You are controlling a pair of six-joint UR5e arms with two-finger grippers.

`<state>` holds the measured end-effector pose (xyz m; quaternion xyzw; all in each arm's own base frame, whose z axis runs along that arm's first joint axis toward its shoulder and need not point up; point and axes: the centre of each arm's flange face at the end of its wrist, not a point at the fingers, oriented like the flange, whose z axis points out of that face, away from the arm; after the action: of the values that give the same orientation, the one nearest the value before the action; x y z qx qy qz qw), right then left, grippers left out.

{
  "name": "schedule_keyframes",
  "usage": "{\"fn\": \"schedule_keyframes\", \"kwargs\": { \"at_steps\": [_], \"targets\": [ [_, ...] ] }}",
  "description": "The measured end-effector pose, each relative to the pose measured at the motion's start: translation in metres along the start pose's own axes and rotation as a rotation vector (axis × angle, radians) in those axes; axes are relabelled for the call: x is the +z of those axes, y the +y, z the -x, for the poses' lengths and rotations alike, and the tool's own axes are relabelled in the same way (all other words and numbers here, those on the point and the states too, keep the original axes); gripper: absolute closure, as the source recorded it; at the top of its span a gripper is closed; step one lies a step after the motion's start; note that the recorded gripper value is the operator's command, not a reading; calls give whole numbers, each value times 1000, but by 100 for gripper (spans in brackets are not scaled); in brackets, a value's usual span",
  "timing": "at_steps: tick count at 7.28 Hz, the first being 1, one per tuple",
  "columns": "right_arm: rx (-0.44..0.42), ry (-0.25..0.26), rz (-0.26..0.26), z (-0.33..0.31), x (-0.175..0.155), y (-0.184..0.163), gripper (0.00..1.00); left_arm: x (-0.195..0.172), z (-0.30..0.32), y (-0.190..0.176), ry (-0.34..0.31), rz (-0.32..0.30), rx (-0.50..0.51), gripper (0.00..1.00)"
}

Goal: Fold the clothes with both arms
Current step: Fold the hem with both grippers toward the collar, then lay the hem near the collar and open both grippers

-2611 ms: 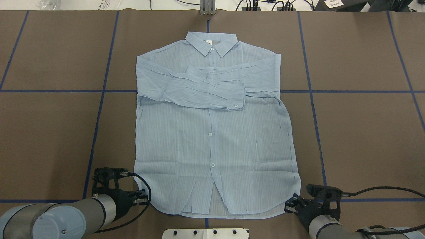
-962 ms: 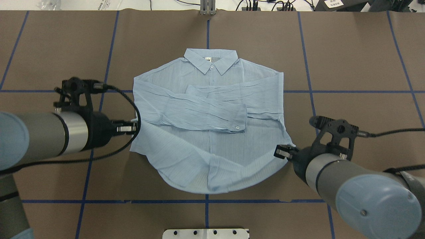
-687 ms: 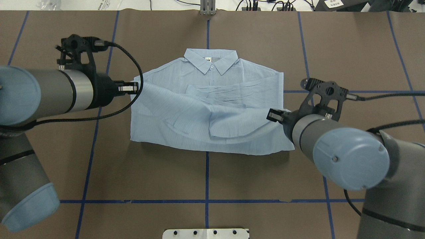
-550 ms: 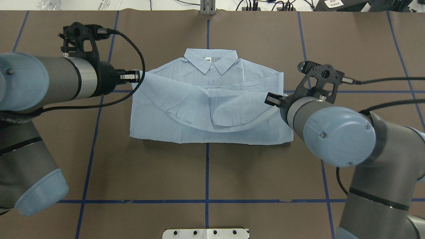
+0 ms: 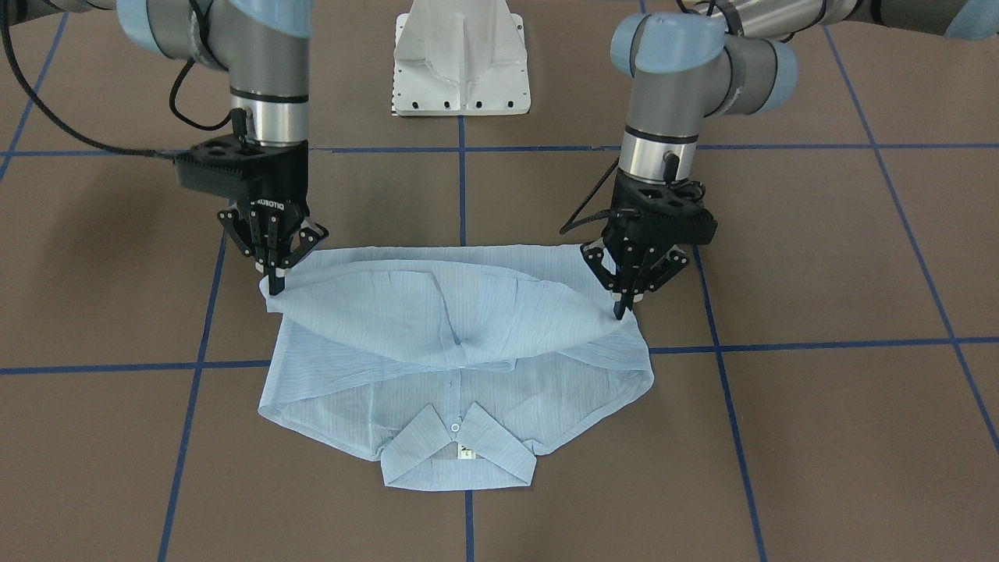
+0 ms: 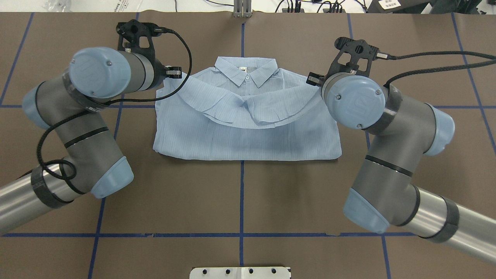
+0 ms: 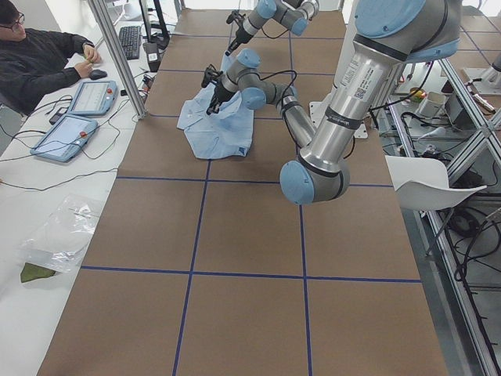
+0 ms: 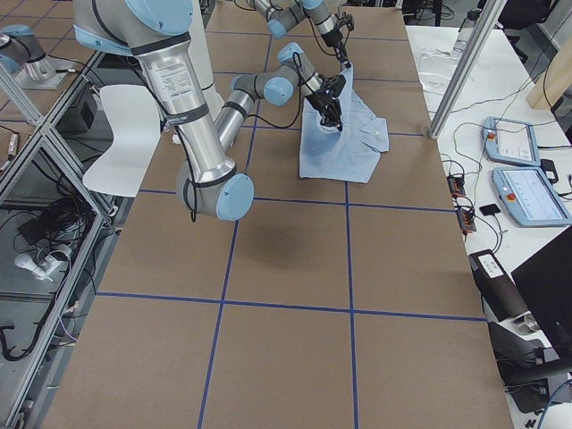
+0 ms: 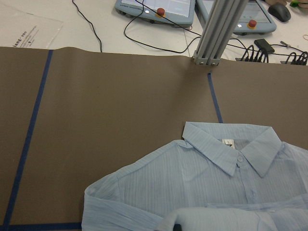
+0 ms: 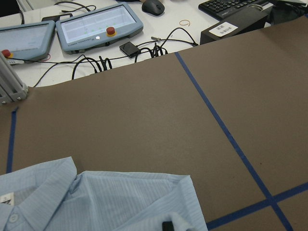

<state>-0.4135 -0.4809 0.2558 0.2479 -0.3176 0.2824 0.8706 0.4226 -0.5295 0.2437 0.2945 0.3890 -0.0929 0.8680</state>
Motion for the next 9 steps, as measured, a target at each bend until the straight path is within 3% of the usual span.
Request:
{"fn": "schedule_keyframes", "kwargs": {
  "at_steps": [2, 3, 5, 7, 8, 9],
  "targets": [
    [-41, 21, 47, -11, 70, -2, 100, 48, 17, 6, -20, -3, 90, 100],
    [-66, 23, 90, -14, 88, -12, 100, 55, 24, 1, -20, -5, 149, 100],
    [-99, 23, 159, -16, 103, -28, 100, 59, 31, -8, 16, 33, 190, 100],
    [-106, 22, 176, -10, 108, -33, 100, 63, 33, -8, 26, 51, 195, 100],
    [-108, 22, 184, -8, 109, -34, 72, 69, 37, -6, 27, 54, 195, 93],
    [-113, 25, 194, -8, 112, -36, 1, 77, 40, -4, 31, 53, 196, 7]
  ]
}}
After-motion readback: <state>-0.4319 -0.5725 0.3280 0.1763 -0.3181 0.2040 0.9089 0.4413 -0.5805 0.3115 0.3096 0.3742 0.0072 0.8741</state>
